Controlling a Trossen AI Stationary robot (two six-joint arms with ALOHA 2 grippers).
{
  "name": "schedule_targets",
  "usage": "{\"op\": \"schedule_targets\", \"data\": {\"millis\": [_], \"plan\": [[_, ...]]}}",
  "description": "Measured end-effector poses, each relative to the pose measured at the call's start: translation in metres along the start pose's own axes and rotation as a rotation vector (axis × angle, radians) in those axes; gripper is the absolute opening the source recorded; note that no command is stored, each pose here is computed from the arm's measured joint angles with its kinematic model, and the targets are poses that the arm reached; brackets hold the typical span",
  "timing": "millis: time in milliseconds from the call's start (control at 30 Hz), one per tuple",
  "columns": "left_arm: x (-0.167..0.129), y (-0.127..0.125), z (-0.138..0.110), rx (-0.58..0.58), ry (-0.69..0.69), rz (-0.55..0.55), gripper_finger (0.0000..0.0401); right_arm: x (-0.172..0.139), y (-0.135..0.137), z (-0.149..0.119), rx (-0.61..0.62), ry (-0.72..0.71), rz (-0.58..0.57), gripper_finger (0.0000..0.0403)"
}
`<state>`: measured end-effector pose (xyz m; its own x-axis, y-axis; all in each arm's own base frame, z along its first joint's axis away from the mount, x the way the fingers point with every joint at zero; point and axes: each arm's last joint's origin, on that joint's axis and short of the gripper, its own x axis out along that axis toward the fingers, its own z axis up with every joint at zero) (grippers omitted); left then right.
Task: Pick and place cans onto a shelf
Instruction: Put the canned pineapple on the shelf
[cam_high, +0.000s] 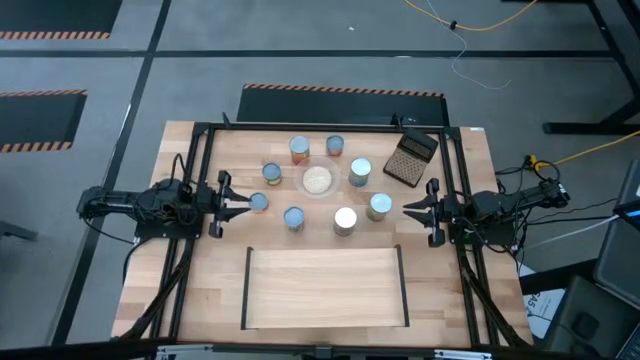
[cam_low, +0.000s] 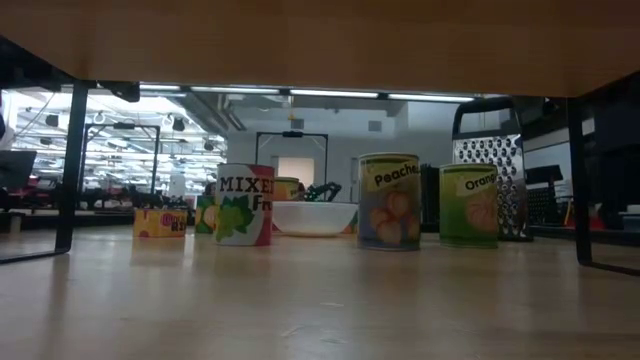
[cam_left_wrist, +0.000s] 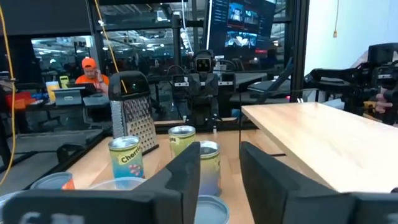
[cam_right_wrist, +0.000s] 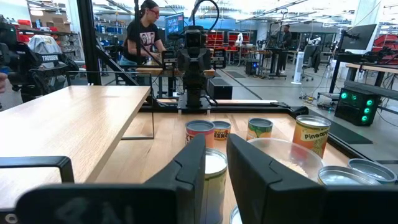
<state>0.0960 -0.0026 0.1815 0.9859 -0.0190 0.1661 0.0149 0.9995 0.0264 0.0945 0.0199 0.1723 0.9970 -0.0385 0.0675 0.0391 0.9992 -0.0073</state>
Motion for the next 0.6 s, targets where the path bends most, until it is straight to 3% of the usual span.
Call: {"op": "schedule_targets", "data": {"millis": [267, 433, 600], "plan": [[0.0, 0.0, 0.002, 0.0, -0.025, 0.008, 0.0131, 0.0, 0.0, 0.0, 0.0, 0.0, 0.0, 0.0071], [0.0, 0.003, 0.009, -0.004, -0.086, 0.094, 0.0129, 0.0, 0.0, 0.0, -0.003, 0.0, 0.0, 0.0071], [0.001, 0.003, 0.015, -0.009, -0.147, 0.107, 0.0129, 0.0, 0.0, 0.0, -0.003, 0.001, 0.0, 0.0071]]}}
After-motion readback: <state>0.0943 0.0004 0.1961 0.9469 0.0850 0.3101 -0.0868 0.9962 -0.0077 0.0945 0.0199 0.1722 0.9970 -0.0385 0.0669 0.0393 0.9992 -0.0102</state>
